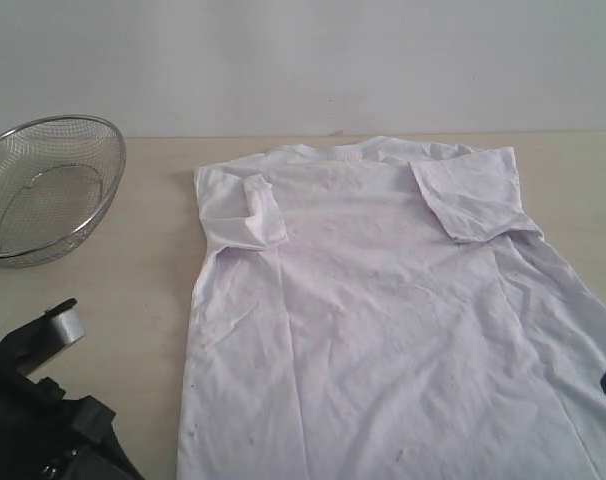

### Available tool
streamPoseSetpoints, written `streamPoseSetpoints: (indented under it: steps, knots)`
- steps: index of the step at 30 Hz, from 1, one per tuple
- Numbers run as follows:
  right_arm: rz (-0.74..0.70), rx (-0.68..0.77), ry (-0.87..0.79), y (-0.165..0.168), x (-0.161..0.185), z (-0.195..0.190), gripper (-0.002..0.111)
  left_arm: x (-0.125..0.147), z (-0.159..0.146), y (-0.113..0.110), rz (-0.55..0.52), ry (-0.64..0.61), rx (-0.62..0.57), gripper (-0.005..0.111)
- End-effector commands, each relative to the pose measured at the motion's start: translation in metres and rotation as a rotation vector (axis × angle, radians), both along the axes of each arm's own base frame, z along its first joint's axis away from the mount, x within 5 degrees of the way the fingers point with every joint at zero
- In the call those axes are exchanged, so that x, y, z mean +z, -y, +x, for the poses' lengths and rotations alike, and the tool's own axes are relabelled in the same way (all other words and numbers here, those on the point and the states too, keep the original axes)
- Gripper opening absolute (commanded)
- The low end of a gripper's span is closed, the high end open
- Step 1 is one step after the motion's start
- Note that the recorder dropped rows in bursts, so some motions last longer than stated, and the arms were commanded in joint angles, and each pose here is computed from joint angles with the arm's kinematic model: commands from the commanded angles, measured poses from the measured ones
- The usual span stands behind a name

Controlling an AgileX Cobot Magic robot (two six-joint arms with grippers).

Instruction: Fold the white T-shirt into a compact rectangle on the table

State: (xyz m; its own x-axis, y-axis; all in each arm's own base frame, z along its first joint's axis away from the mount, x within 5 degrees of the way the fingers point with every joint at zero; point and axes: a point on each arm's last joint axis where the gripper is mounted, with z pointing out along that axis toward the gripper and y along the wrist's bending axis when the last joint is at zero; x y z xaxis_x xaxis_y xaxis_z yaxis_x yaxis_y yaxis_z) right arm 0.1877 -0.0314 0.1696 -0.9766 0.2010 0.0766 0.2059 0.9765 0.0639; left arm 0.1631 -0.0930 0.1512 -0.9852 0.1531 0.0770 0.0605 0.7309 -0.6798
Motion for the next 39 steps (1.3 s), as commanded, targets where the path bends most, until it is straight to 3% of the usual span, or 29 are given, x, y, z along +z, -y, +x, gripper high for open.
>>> streamPoseSetpoints:
  steps: [1,4,14,25,33,36,39]
  knots:
    - [-0.044,0.001,-0.002,0.005,0.000,-0.001,0.061,-0.003,0.000,0.004,0.012,0.035,0.007,0.051]
    - [-0.135,-0.013,-0.025,0.013,0.000,-0.003,0.061,-0.006,-0.002,0.010,0.019,0.024,-0.018,0.051]
    - [-0.197,0.022,-0.019,0.019,0.000,-0.003,0.061,-0.030,0.003,0.017,0.073,-0.011,-0.007,0.051]
    - [-0.188,0.014,-0.096,0.019,-0.013,-0.001,0.061,-0.049,0.006,0.021,0.038,-0.077,0.010,0.051]
    - [-0.198,-0.022,-0.099,0.021,-0.015,0.000,0.061,-0.049,0.008,0.025,-0.014,-0.064,0.016,0.051]
    - [-0.170,-0.135,-0.109,0.035,-0.015,-0.006,0.061,-0.057,0.000,0.035,-0.009,-0.110,-0.045,0.051]
    - [-0.120,-0.142,-0.090,0.035,-0.016,-0.005,0.060,-0.067,-0.005,0.040,0.010,-0.125,-0.076,0.051]
